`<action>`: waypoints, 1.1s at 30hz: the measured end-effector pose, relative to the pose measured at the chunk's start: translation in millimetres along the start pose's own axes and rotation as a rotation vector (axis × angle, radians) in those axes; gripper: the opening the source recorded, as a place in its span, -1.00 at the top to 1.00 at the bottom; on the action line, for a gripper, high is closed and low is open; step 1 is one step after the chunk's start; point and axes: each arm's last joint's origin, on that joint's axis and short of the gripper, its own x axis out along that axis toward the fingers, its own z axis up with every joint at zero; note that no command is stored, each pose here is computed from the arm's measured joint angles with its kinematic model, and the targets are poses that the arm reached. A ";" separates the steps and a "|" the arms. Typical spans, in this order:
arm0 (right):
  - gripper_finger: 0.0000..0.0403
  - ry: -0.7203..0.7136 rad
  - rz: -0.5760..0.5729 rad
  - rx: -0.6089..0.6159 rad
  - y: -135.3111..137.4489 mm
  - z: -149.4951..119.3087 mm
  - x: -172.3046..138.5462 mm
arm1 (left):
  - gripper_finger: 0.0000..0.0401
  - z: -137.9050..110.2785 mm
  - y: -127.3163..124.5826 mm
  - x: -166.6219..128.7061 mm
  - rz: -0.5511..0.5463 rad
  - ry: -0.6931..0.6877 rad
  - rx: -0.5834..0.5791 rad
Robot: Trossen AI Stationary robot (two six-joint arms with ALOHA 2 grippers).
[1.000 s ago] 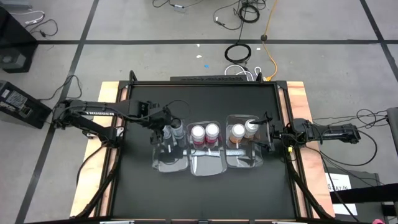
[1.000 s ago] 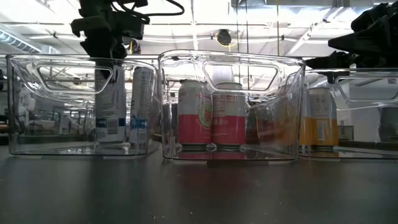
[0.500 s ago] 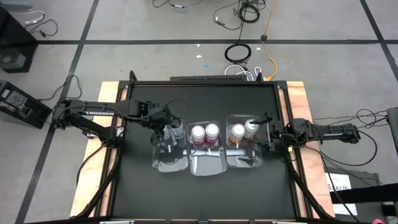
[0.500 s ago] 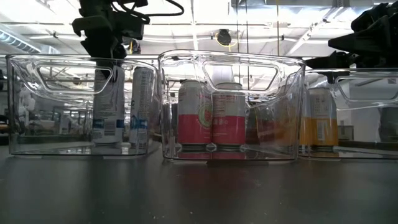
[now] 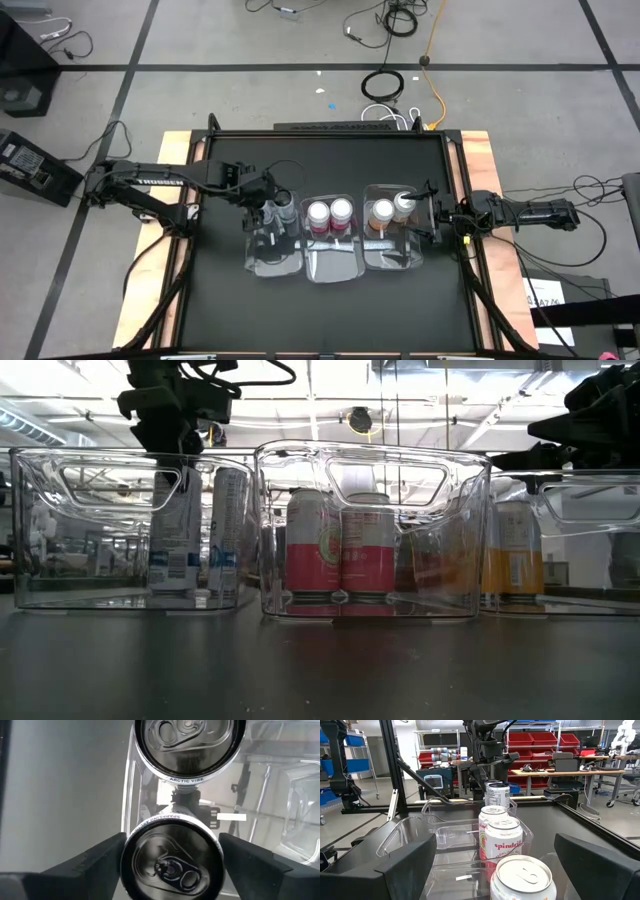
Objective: Sort soda cans
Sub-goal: Put the white soda can into the left transparent bin, then return to Home Position
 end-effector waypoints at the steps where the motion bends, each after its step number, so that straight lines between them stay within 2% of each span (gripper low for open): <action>1: -0.98 0.000 0.000 0.000 0.0 0.0 0.0 | -0.63 0.0 0.1 0.0 0.003 0.000 0.000; 8: -0.98 0.000 0.000 0.000 0.0 0.0 0.0 | -0.82 -0.1 0.1 -0.1 0.007 0.001 0.001; 27: -0.98 0.000 0.000 0.000 0.0 0.0 0.0 | -0.83 5.9 6.1 -49.4 0.012 0.026 -0.016; 33: -0.98 0.000 0.000 0.000 0.0 0.0 0.0 | -0.83 -0.5 9.7 -73.8 0.007 -0.031 -0.023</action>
